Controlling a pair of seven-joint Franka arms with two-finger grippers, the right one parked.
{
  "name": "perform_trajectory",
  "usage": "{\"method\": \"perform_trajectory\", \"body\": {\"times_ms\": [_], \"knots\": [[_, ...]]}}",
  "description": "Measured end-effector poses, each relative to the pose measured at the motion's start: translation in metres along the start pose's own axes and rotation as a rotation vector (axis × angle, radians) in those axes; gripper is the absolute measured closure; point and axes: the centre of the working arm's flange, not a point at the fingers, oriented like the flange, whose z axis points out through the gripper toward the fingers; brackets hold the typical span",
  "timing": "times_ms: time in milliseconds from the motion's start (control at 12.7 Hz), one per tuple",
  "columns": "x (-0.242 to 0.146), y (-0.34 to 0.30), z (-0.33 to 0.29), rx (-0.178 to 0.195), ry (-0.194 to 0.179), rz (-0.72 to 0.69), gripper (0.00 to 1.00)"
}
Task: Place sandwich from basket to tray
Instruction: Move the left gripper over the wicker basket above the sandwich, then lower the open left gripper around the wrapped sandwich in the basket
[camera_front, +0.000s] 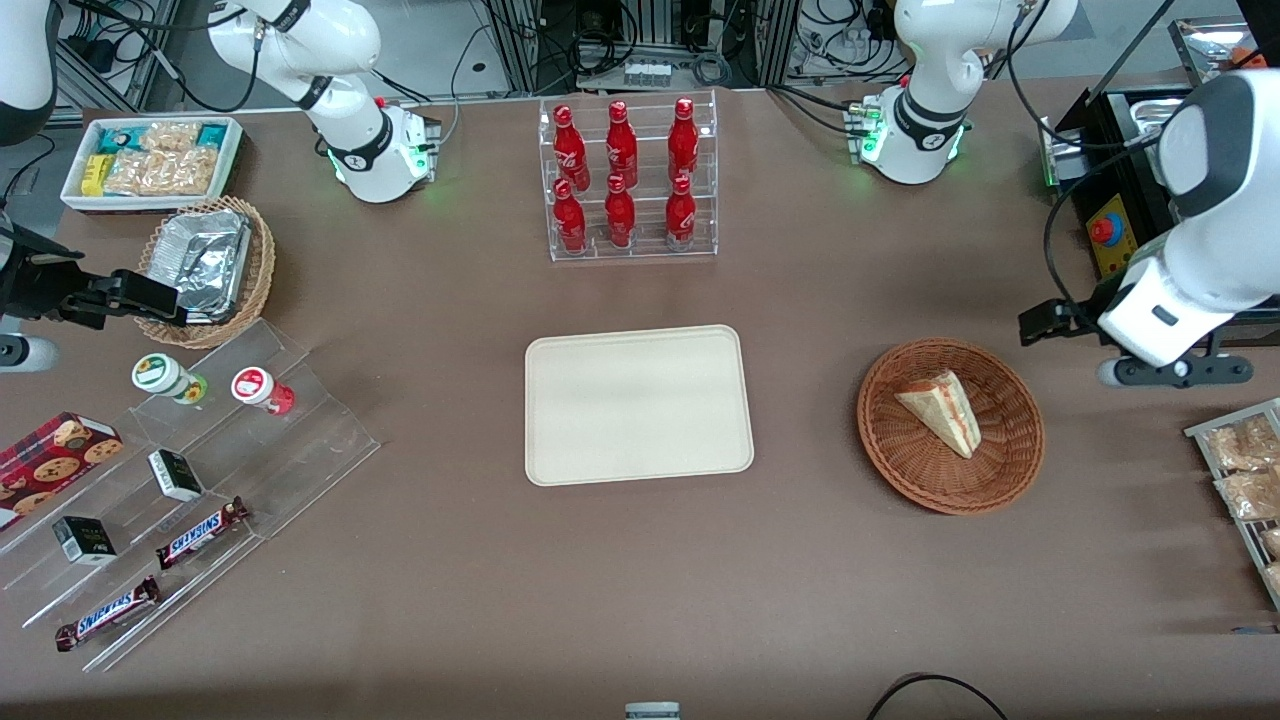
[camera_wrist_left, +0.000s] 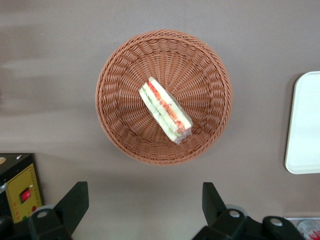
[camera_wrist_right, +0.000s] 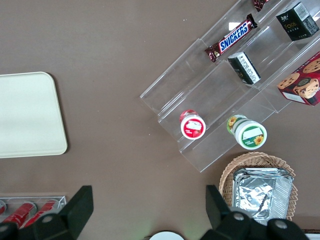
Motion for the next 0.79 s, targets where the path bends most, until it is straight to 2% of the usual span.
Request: {"method": "perform_trajectory", "body": {"times_ms": [237, 553, 789], "knots": [[0.007, -0.001, 0.033, -0.001, 0.008, -0.002, 0.00], [0.011, -0.001, 0.075, -0.003, 0.040, -0.024, 0.00], [0.010, -0.001, 0.099, -0.006, 0.053, -0.079, 0.00]]}}
